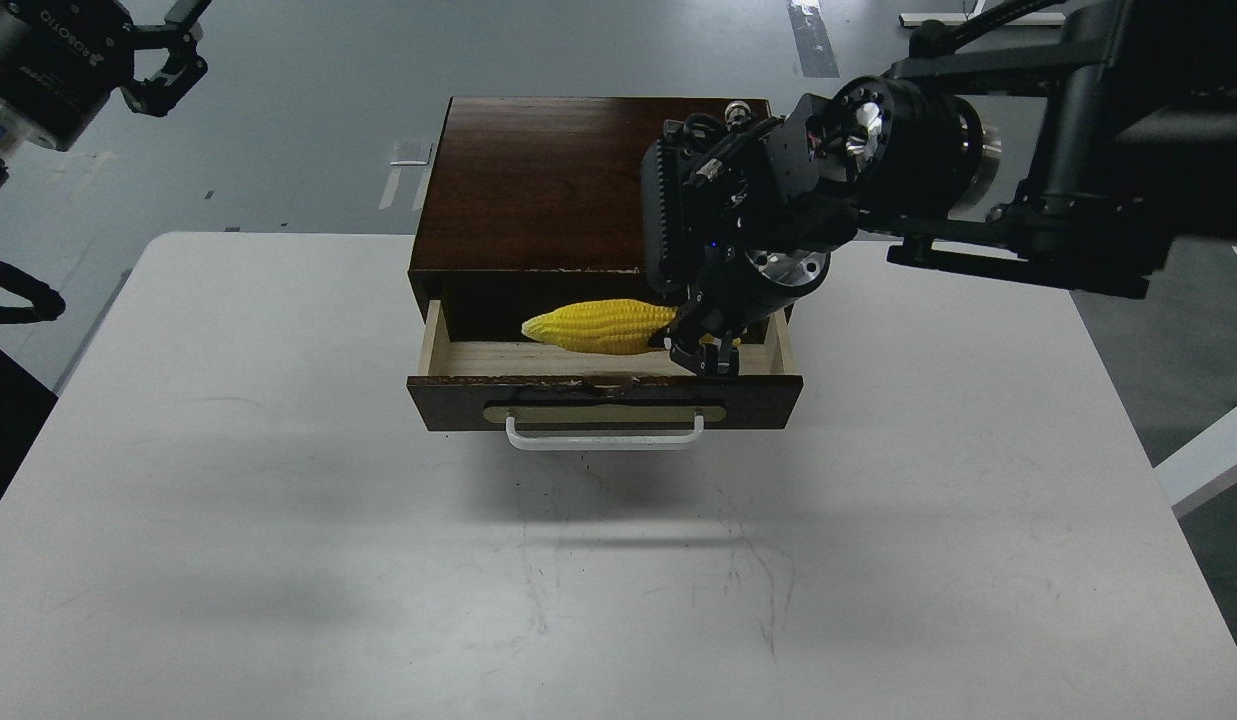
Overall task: Put corn in drawer with both arms
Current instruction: 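Lower the corn into the drawer and open the right gripper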
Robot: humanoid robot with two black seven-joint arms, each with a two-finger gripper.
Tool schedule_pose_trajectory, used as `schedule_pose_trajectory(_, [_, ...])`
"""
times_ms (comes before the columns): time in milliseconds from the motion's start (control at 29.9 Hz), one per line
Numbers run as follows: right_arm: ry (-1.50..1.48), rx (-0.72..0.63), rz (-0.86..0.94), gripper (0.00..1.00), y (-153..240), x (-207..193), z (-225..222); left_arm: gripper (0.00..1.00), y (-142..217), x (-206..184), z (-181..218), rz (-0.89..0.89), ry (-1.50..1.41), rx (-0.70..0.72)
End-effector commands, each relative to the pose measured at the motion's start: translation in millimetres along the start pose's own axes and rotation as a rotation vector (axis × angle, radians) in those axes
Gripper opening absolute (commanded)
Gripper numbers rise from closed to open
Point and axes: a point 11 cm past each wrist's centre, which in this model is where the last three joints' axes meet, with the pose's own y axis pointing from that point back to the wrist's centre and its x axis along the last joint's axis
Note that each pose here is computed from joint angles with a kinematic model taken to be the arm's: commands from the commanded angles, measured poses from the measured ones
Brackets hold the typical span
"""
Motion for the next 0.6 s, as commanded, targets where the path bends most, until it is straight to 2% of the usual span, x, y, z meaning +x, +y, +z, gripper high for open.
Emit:
schedule_pose_trajectory(0, [-0.004,0.004,-0.006,0.36,-3,-3,-1,0.98,0,1,0,0.002,-0.001,0.001])
schedule_pose_trajectory(301, [-0.012,0.012,-0.004,0.68,-10,-1,-3,0.98,-1,-1,-1,-0.001,0.002,0.001])
schedule_pose_trajectory(568, [-0.018,0.002,0.007,0.73,-5,3,1,0.98,0,1,1,0.002,-0.001,-0.001])
